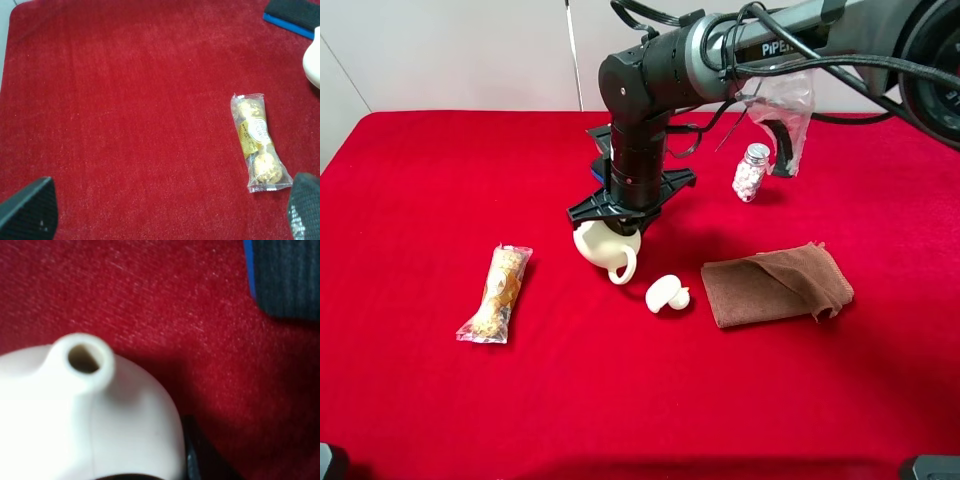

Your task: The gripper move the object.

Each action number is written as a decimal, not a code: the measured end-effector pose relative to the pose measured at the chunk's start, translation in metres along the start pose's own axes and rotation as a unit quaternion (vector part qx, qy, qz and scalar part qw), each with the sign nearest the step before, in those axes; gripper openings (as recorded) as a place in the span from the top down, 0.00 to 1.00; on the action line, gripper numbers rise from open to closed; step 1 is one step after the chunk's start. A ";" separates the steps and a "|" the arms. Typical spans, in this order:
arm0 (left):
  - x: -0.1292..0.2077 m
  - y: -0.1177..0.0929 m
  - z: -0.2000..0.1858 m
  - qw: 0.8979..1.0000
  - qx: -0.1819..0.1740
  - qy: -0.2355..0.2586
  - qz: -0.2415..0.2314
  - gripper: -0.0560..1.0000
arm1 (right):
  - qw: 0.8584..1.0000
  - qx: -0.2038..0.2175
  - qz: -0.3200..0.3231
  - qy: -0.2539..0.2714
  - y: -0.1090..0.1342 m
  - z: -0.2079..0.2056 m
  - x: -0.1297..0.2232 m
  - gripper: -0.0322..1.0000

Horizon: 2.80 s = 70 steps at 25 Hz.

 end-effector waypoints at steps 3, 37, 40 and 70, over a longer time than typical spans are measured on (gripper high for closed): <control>0.000 0.000 0.000 1.000 0.000 0.000 0.000 0.09 | 1.000 0.002 0.004 0.005 -0.001 -0.001 0.001 0.97; 0.000 0.000 0.000 1.000 0.000 0.000 0.000 0.09 | 1.000 0.011 -0.007 -0.018 -0.011 -0.114 0.016 0.97; 0.000 0.000 0.000 1.000 0.000 0.000 0.000 0.09 | 1.000 0.012 -0.006 -0.018 -0.014 -0.126 0.019 0.97; 0.000 0.000 0.000 1.000 0.000 0.000 0.000 0.09 | 0.991 0.025 0.123 -0.055 -0.137 -0.170 -0.011 0.97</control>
Point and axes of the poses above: a point on each arm's last joint axis where the gripper is mounted, z pointing out along that axis toward the gripper, y along the wrist's bending axis when the last joint is at zero, x = y × z, the point moved 6 cm from there along z, pointing out along that axis toward the gripper, and after that the axes turned 9 degrees about z, right-handed, at the moved point
